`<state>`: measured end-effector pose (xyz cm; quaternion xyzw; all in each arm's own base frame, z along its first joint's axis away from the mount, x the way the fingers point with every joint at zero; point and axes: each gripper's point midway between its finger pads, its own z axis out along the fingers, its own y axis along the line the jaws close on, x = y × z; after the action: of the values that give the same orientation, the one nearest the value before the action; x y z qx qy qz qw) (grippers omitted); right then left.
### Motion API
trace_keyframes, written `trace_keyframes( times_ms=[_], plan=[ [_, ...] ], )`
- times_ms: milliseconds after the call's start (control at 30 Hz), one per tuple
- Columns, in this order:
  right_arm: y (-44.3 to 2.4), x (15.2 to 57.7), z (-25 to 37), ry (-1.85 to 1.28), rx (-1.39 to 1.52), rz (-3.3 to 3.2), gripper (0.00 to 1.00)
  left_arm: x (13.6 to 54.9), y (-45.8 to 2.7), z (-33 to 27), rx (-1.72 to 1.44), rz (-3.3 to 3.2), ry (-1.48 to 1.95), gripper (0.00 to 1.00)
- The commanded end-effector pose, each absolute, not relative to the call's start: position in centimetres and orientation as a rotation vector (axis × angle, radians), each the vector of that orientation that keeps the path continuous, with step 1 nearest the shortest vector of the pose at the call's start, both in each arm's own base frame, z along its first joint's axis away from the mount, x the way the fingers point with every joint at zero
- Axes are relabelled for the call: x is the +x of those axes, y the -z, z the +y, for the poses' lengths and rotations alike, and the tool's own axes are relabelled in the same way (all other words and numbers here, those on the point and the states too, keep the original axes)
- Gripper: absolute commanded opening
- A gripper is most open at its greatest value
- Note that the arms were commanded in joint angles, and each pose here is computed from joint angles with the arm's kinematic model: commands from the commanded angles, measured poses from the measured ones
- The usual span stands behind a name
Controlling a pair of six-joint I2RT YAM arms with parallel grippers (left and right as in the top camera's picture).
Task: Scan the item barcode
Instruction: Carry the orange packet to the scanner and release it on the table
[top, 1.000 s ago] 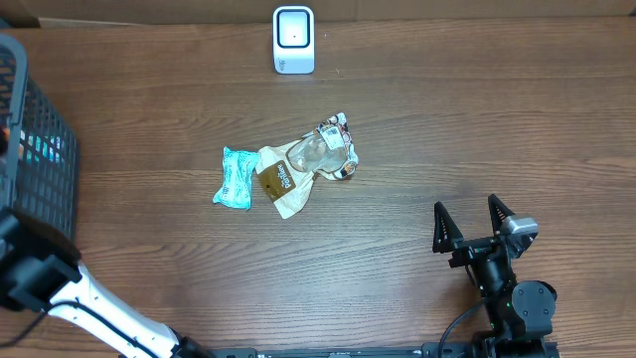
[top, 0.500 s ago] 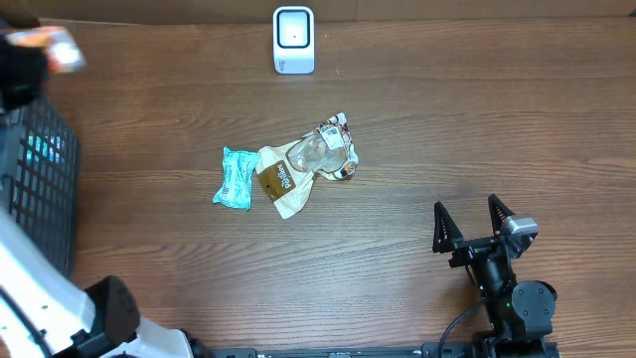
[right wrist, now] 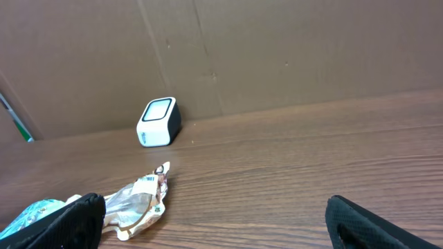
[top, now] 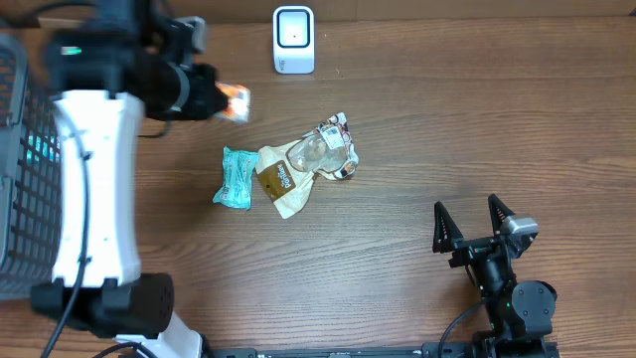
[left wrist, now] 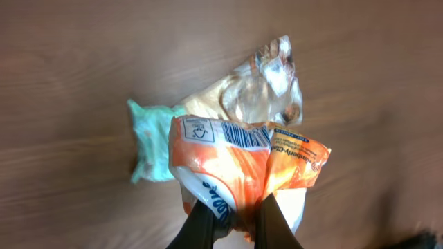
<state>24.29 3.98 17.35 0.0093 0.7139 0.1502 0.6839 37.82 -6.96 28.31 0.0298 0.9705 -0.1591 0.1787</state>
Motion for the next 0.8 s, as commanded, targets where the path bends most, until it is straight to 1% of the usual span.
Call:
trace_keyframes(
  times_ms=[0, 100, 233, 267, 300, 333, 367, 400, 433, 467, 500, 600, 733, 767],
  plan=[
    [-17.1, 24.3, 3.9, -0.333, 0.024, 1.599, 1.0, 37.2, -21.7, -9.2, 0.186, 2.882, 0.433, 0.04],
    [-17.1, 24.3, 3.9, -0.333, 0.023, 1.599, 1.0, 37.1, -17.6, -10.5, 0.205, 2.916, 0.442, 0.04],
    [-17.1, 24.3, 3.9, -0.333, 0.023, 1.599, 1.0, 36.9, -14.9, -11.0, 0.212, 2.933, 0.447, 0.05],
    [-17.1, 24.3, 3.9, -0.333, 0.024, 1.599, 1.0, 36.8, -14.2, -11.1, 0.213, 2.939, 0.453, 0.08],
    [-17.1, 24.3, 3.9, -0.333, 0.024, 1.599, 1.0, 36.7, -13.8, -11.2, 0.213, 2.942, 0.46, 0.13],
    [-17.1, 24.3, 3.9, -0.333, 0.024, 1.599, 1.0, 36.5, -13.4, -11.2, 0.215, 2.949, 0.464, 0.31],
    [-17.1, 24.3, 3.9, -0.333, 0.024, 1.599, 1.0, 36.4, -13.3, -11.2, 0.215, 2.95, 0.468, 0.41],
    [-17.1, 24.3, 3.9, -0.333, 0.024, 1.599, 1.0, 36.4, -13.2, -11.2, 0.215, 2.951, 0.468, 0.56],
    [-17.1, 24.3, 3.9, -0.333, 0.024, 1.599, 1.0, 36.5, -13.3, -11.2, 0.216, 2.947, 0.468, 0.76],
    [-17.1, 24.3, 3.9, -0.333, 0.024, 1.599, 1.0, 36.7, -13.4, -11.3, 0.217, 2.94, 0.467, 0.83],
    [-17.1, 24.3, 3.9, -0.333, 0.024, 1.599, 1.0, 36.9, -13.6, -11.3, 0.219, 2.93, 0.467, 0.88],
    [-17.1, 24.3, 3.9, -0.333, 0.024, 1.599, 1.0, 37.9, -15.4, -11.3, 0.224, 2.881, 0.465, 0.91],
    [-17.1, 24.3, 3.9, -0.333, 0.024, 1.599, 1.0, 40.6, -23.6, -9.1, 0.163, 2.705, 0.424, 0.94],
    [-17.1, 24.3, 3.9, -0.333, 0.024, 1.599, 1.0, 41.2, -26.6, -7.7, 0.115, 2.642, 0.41, 1.0]
  ],
)
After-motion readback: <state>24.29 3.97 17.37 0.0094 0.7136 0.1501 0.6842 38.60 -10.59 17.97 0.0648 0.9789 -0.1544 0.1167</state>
